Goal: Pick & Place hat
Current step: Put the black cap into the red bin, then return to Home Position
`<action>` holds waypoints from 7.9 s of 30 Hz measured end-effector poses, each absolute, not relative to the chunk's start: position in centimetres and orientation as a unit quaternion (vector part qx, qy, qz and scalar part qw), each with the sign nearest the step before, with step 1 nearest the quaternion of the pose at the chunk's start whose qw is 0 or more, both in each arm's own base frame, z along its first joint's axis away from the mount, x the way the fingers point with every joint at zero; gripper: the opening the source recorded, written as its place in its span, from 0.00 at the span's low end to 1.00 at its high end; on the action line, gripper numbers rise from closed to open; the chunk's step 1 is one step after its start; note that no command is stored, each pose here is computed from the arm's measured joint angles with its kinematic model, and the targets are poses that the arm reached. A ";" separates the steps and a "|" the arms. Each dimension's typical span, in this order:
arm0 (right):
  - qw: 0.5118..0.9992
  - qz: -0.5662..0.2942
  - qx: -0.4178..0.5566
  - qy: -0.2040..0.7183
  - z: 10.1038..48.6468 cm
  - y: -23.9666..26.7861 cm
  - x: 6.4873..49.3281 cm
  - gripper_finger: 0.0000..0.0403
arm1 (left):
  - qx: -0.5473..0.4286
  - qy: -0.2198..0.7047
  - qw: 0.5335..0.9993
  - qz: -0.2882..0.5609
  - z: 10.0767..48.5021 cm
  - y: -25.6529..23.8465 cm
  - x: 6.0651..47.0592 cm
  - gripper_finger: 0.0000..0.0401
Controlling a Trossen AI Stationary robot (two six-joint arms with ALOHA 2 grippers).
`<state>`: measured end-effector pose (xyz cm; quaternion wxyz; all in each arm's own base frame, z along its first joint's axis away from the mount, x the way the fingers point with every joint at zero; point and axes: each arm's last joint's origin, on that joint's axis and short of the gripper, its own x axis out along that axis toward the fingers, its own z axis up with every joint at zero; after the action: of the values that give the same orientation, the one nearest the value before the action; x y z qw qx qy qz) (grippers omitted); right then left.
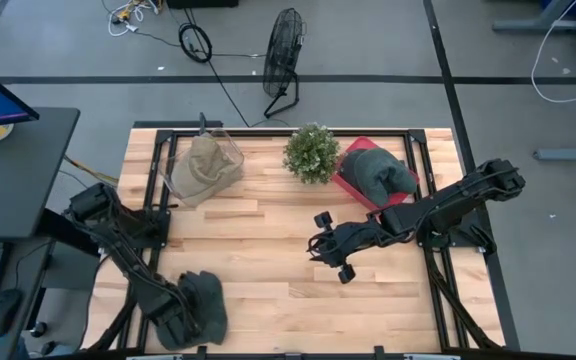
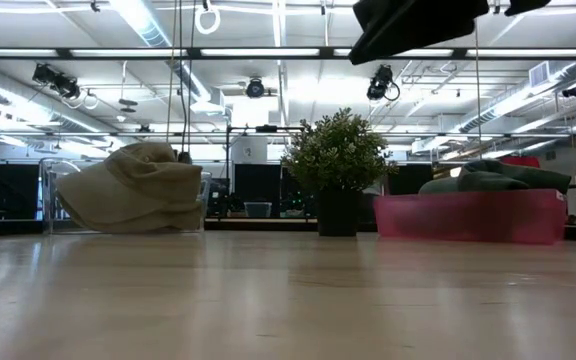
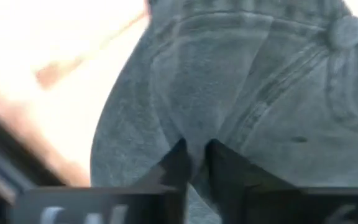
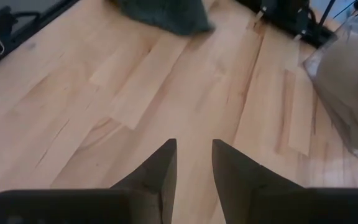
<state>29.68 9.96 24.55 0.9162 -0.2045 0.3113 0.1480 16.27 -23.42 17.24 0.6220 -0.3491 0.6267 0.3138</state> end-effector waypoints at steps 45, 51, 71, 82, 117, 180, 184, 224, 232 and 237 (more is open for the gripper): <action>0.945 0.037 -0.078 0.316 16.3 5.9 36.6 0.56 | 0.065 0.427 0.893 0.126 19.1 -8.1 32.3 0.03; 0.952 0.026 -0.074 0.296 16.7 5.5 36.9 0.39 | 0.057 0.406 0.903 0.127 19.3 -8.2 32.7 0.03; 0.913 -0.016 -0.075 0.402 17.1 4.3 34.6 0.02 | 0.033 0.380 0.903 0.200 19.6 -6.6 33.1 0.37; 0.873 -0.110 -0.121 0.459 26.6 4.6 23.7 0.02 | 0.037 0.376 0.900 0.217 19.6 -6.2 33.1 0.47; 0.727 -0.204 -0.278 0.593 24.8 -5.3 14.5 0.02 | 0.038 0.377 0.900 0.217 19.6 -6.2 33.1 0.45; 0.781 -0.346 0.091 0.511 24.4 -6.6 17.7 0.01 | 0.034 0.378 0.900 0.213 19.6 -6.2 33.1 0.45; 0.767 -0.375 0.145 0.500 24.8 -6.4 17.5 0.02 | 0.034 0.378 0.900 0.213 19.6 -6.2 33.1 0.45; 0.890 -0.306 0.088 0.325 32.0 0.6 15.5 0.01 | -0.009 0.305 0.913 0.271 31.1 -3.5 22.4 0.45; 0.936 -0.230 0.075 0.256 30.5 4.2 14.5 0.02 | -0.015 0.264 0.937 0.230 28.8 -3.5 18.5 0.45; 0.956 -0.170 0.079 0.226 27.9 5.7 14.0 0.02 | -0.046 0.208 0.956 0.204 25.7 -2.8 15.6 0.45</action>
<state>14.02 5.67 27.94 0.9560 0.0789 0.2258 -0.1700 15.63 -2.82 25.71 0.9556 -0.0456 0.2076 0.2040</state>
